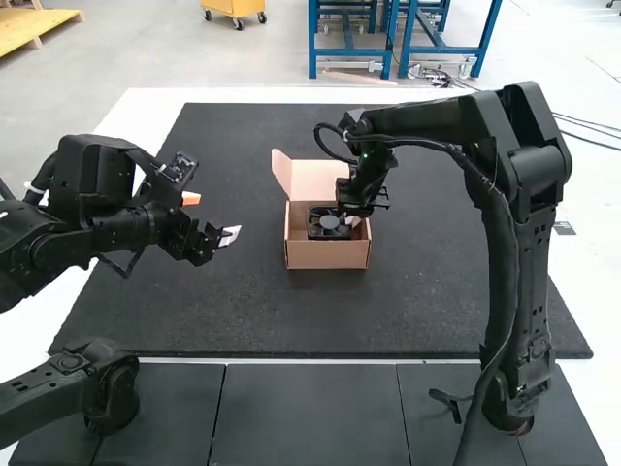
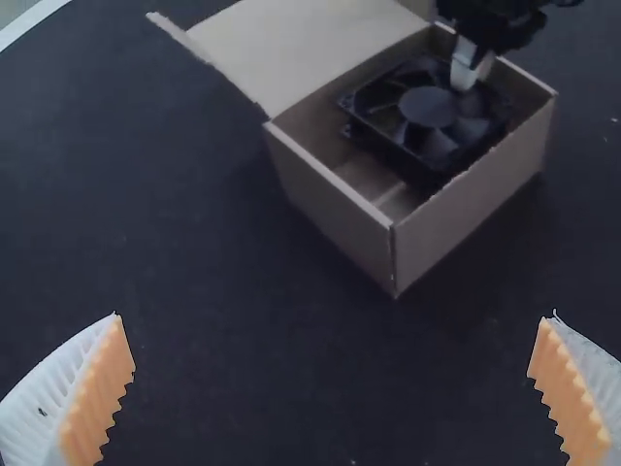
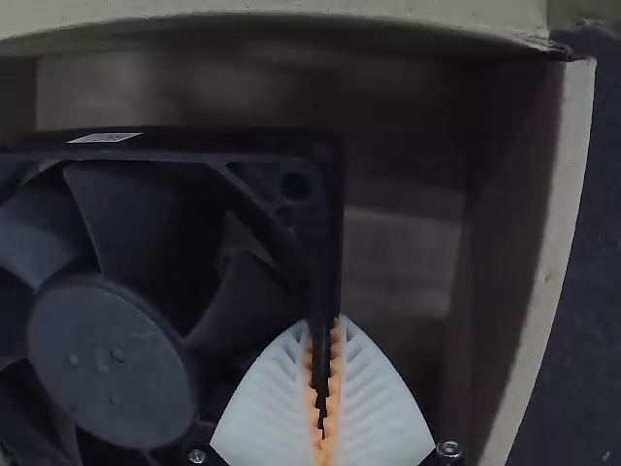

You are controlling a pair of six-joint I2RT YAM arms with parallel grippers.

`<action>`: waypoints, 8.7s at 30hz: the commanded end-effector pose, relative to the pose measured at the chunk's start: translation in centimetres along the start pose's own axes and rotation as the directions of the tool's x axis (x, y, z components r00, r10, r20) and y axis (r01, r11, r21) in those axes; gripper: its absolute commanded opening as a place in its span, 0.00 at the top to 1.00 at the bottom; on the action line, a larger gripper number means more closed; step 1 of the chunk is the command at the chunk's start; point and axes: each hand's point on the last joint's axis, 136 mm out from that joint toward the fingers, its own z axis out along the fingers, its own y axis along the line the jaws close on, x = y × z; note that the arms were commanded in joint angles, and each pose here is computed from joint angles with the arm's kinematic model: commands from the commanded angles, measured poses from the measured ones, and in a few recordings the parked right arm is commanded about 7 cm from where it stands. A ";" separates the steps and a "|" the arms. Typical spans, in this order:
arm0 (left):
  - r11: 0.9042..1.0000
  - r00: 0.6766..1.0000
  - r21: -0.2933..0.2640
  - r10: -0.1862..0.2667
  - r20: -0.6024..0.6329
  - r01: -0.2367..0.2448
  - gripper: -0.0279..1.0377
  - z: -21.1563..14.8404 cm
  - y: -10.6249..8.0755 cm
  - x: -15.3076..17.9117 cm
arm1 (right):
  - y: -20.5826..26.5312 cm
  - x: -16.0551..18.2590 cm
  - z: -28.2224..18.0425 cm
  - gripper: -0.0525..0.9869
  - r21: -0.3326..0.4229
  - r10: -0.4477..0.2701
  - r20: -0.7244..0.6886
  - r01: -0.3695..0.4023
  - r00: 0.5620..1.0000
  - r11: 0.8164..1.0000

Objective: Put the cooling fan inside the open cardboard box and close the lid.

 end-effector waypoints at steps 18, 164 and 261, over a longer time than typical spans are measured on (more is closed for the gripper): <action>1.000 0.999 -0.016 -0.012 0.037 0.012 0.07 0.4 0.7 -2.0 | 3.7 -4.2 -5.1 0.31 -0.109 -0.063 0.104 0.074 0.993 0.991; 0.889 0.951 -0.378 -0.303 -0.064 0.258 0.07 23.7 15.4 -6.6 | -5.5 -12.2 -8.5 0.73 -0.065 -0.081 0.522 0.134 0.849 0.989; 0.949 0.952 -0.188 -0.280 -0.123 0.255 0.07 19.5 7.5 -5.9 | -0.6 -2.5 -9.4 0.94 -0.168 -0.060 0.613 0.204 0.788 0.964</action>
